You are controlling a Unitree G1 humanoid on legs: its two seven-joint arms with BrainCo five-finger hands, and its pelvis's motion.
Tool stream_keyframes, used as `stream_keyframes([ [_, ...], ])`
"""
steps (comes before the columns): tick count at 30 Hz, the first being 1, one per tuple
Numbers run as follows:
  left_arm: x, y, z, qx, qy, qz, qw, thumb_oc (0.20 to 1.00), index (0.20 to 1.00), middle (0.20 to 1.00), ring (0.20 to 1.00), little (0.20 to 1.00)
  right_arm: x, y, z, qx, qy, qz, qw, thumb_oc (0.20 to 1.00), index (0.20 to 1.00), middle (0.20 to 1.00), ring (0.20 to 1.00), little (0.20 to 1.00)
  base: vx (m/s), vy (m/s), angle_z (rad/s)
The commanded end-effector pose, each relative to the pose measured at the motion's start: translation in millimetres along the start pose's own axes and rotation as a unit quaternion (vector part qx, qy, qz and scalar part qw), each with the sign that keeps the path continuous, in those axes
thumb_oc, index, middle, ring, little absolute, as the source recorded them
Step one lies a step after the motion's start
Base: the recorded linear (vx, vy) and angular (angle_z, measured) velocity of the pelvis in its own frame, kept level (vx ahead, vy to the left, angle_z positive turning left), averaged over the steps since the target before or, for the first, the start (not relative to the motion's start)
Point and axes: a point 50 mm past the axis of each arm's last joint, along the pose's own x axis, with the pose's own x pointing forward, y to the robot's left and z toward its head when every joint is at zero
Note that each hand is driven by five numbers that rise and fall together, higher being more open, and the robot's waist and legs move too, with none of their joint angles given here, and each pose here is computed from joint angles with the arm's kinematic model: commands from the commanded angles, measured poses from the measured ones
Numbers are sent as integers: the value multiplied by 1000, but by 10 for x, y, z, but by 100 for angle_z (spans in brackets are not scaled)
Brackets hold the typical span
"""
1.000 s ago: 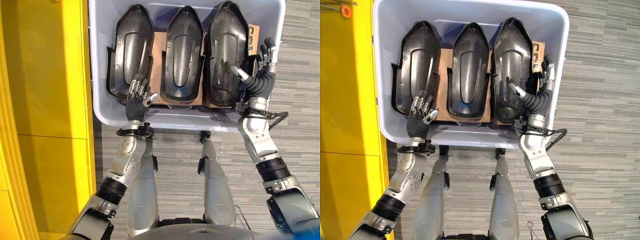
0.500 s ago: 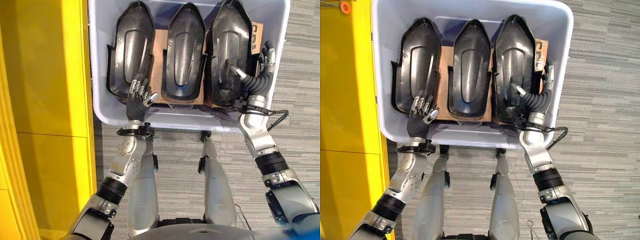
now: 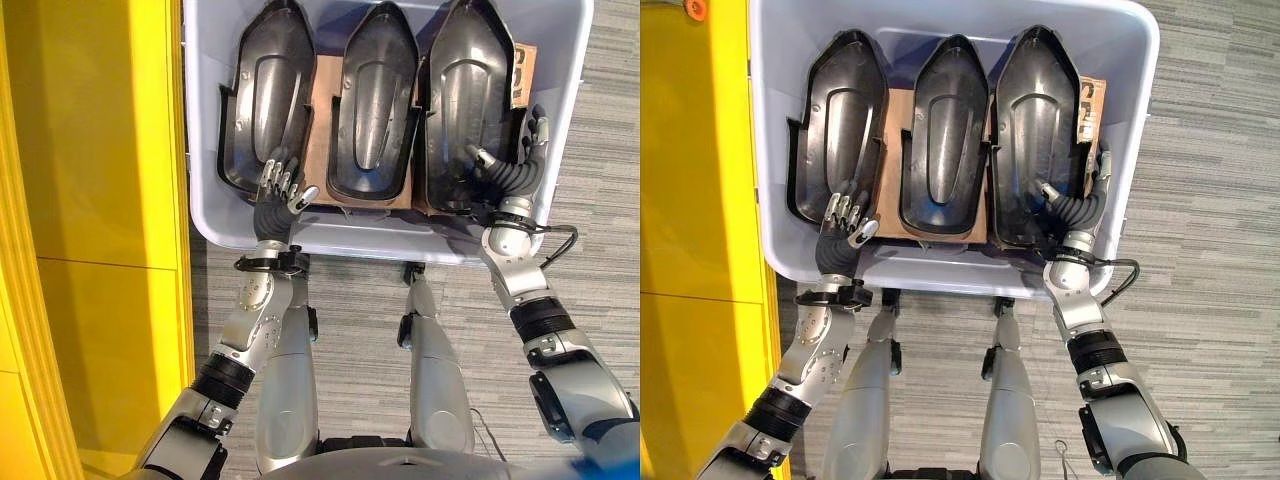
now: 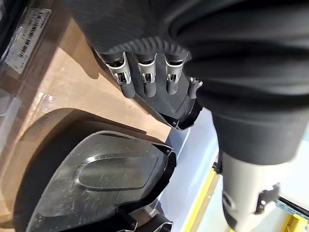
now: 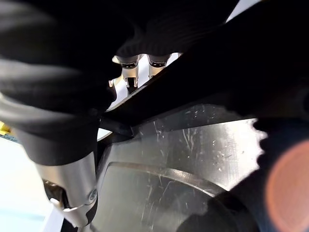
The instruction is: Move parts from the plastic box to the shelf.
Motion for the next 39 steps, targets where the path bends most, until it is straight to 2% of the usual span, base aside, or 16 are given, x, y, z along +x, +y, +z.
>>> stream_keyframes([
  [1,61,-25,163,-3,-49,-18,999,1000,1000,1000,1000,1000,75,-158,138,-1,-48,-26,999,1000,1000,1000,1000,1000,0,0,0],
  [21,40,-21,146,-11,-44,-18,999,1000,1000,1000,1000,1000,75,-53,-82,-33,8,-6,999,1000,1000,1000,1000,1000,0,0,0],
  [23,45,-21,150,-11,-43,-19,999,1000,1000,1000,1000,1000,111,-13,-122,-41,24,6,999,200,200,200,200,200,0,0,0],
  [28,35,-23,150,-14,-40,-25,999,1000,1000,1000,1000,1000,155,12,-144,-68,28,28,997,200,200,200,200,200,0,0,0],
  [39,25,-15,121,-13,-34,-24,999,1000,1000,1000,1000,1000,85,-120,-194,-89,24,13,996,200,200,200,200,200,0,0,0],
])
